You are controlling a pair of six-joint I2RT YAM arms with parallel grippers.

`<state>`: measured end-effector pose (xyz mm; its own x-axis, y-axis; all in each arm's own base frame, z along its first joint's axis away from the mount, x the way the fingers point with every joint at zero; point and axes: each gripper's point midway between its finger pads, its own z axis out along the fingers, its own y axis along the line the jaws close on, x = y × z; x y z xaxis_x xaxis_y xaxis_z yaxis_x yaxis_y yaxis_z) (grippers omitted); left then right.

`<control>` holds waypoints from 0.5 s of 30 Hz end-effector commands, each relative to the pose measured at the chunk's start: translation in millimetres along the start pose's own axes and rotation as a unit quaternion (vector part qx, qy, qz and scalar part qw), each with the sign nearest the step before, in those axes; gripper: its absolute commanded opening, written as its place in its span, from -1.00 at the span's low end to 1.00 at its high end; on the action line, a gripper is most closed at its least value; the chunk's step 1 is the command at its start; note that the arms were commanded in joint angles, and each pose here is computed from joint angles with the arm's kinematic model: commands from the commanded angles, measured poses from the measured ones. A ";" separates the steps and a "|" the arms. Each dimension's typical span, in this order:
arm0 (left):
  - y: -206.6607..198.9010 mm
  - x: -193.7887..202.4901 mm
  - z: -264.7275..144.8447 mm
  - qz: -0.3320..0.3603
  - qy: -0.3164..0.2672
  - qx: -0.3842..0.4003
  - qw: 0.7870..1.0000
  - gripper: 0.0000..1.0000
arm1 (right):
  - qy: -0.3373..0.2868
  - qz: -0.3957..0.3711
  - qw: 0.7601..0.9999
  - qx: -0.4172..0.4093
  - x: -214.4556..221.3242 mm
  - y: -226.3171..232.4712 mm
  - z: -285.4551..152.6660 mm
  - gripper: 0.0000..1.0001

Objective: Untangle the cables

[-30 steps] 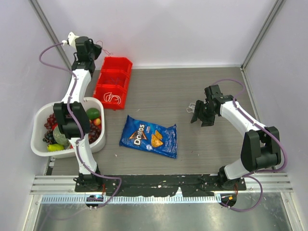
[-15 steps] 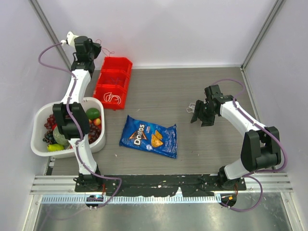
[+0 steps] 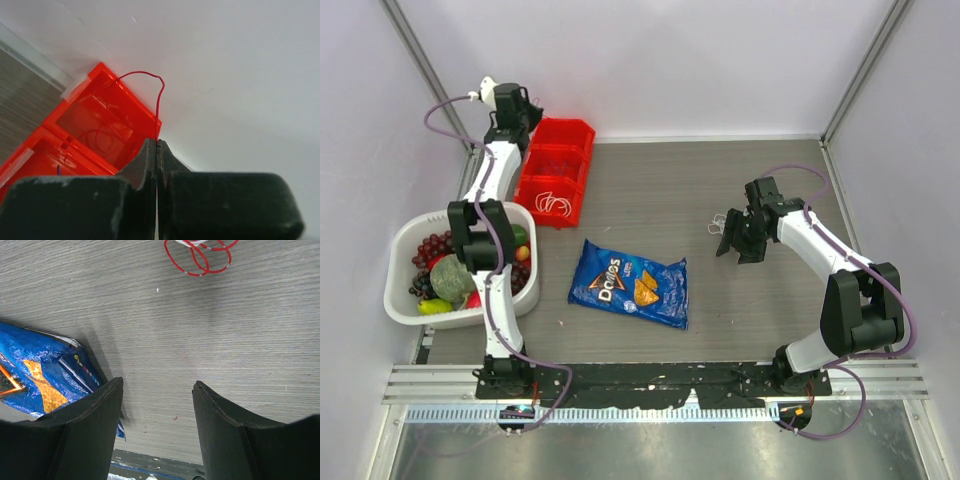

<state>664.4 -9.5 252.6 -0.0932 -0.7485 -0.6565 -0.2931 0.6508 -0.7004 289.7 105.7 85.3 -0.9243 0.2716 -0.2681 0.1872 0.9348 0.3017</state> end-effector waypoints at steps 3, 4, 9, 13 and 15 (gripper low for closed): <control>4.1 32.8 7.4 0.043 0.010 -0.025 0.999 -1.00 | -0.018 0.002 1.000 -0.010 -8.1 5.1 -5.9 0.25; 8.2 37.8 11.1 0.048 0.013 -0.032 0.998 -1.00 | -0.019 0.003 1.000 -0.009 -8.5 4.5 -5.9 0.25; 32.4 64.4 33.9 0.063 0.030 -0.070 0.995 -1.00 | -0.015 0.003 1.000 -0.007 -7.6 3.7 -4.4 0.25; 47.5 71.5 48.5 0.060 0.020 -0.090 0.994 -1.00 | -0.014 0.003 1.000 -0.005 -7.3 3.0 -4.6 0.25; 51.8 70.7 55.2 0.055 0.010 -0.096 0.994 -1.00 | -0.015 0.002 1.000 -0.003 -7.2 2.4 -5.4 0.25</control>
<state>685.0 -42.3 138.6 -0.2383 -0.6878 -0.6857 -0.4257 0.7085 -0.5628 289.7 105.7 85.3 -0.9242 0.2724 -0.2677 0.1881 0.9347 0.3015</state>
